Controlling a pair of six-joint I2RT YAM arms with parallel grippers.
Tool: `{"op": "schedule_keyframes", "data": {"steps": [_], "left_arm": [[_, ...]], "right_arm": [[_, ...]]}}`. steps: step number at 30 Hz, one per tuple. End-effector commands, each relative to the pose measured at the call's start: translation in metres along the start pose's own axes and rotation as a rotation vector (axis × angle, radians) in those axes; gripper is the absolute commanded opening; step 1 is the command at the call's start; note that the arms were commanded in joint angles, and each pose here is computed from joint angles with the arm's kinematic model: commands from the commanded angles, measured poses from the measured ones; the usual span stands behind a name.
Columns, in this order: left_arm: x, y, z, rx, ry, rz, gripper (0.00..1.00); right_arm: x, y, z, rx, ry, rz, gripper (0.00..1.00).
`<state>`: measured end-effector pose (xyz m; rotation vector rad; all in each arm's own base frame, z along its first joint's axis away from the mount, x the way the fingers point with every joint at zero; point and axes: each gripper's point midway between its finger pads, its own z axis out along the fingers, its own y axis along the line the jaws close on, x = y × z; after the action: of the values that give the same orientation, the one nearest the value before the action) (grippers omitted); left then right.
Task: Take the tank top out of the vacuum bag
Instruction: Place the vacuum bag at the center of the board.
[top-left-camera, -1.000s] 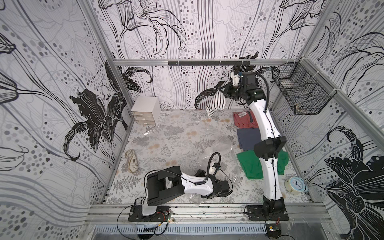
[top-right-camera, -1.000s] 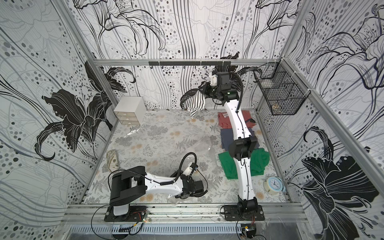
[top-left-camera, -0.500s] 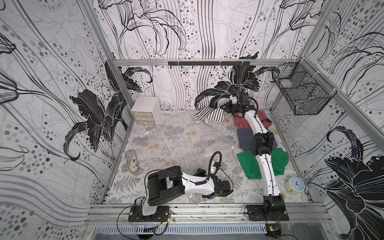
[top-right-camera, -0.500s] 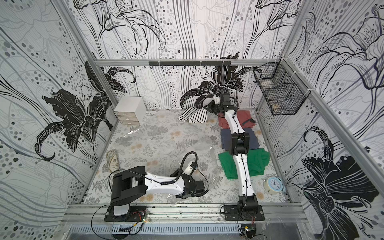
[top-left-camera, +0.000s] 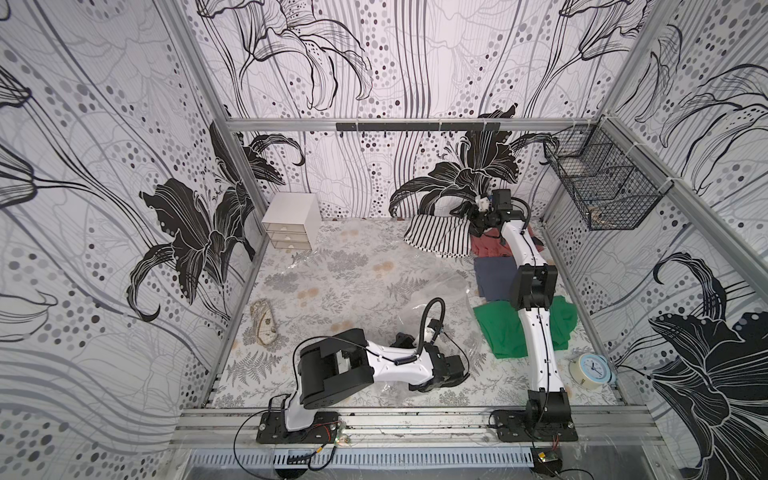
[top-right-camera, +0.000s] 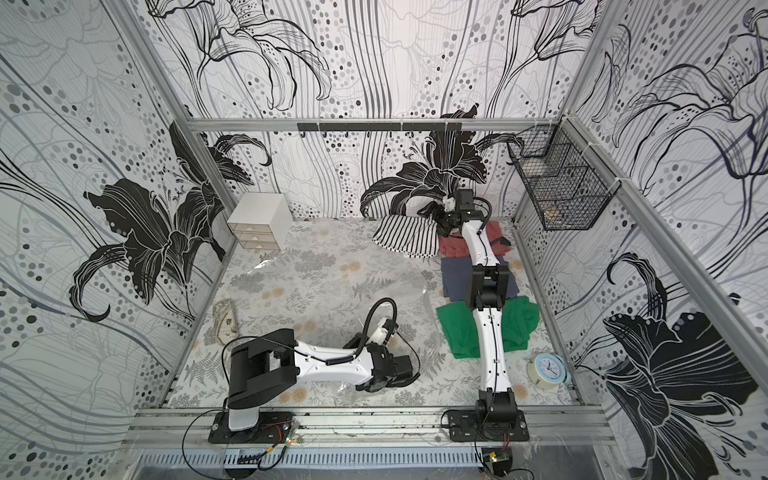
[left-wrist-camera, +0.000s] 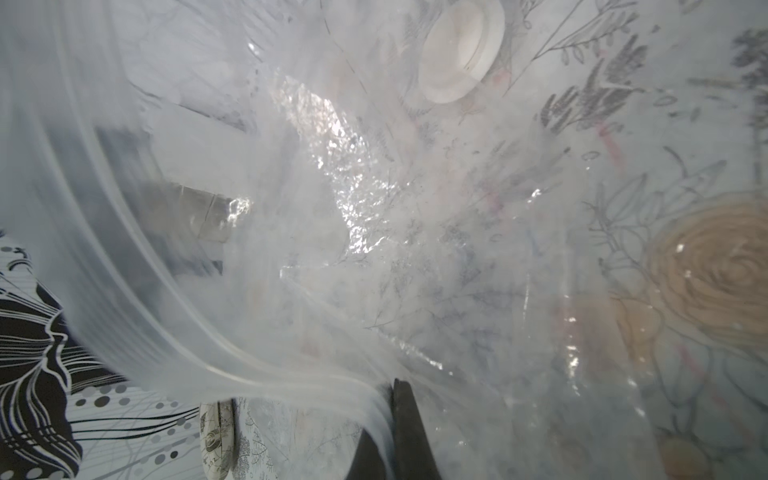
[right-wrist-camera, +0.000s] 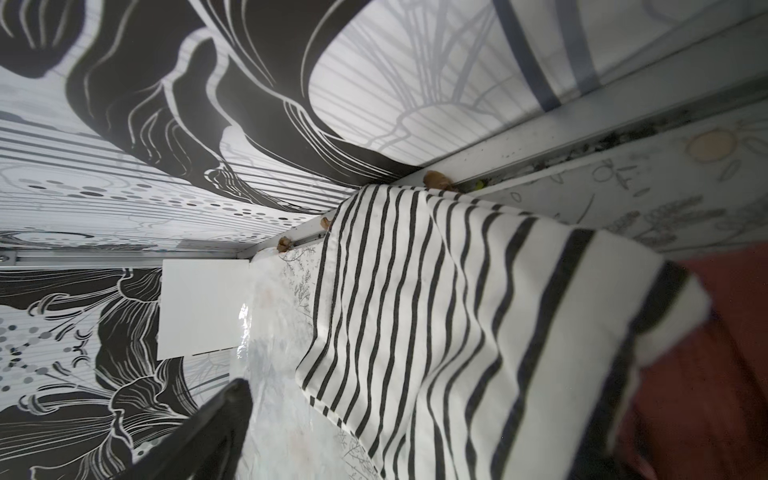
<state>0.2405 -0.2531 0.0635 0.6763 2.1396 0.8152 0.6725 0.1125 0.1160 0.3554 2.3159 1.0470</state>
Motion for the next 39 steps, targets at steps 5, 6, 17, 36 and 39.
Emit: {"op": "schedule_keyframes", "data": {"steps": [5, 6, 17, 36, 39], "left_arm": [[-0.014, 0.015, 0.039, 0.021, 0.081, -0.134, 0.00], [-0.017, 0.017, 0.044, 0.016, 0.087, -0.141, 0.00], [-0.091, 0.027, 0.071, 0.092, 0.037, -0.238, 0.00], [-0.138, 0.055, 0.019, 0.149, -0.076, -0.202, 0.99], [-0.195, 0.104, -0.035, 0.189, -0.274, -0.310, 0.99]], "right_arm": [[-0.028, 0.059, -0.072, 0.249, -0.155, -0.291, 1.00], [-0.026, 0.060, -0.076, 0.284, -0.156, -0.314, 1.00], [-0.032, 0.084, -0.151, 0.498, -0.237, -0.419, 1.00], [0.044, 0.153, -0.303, 0.352, -0.469, -0.384, 1.00], [0.050, 0.153, -0.314, 0.360, -0.481, -0.381, 1.00]]}}
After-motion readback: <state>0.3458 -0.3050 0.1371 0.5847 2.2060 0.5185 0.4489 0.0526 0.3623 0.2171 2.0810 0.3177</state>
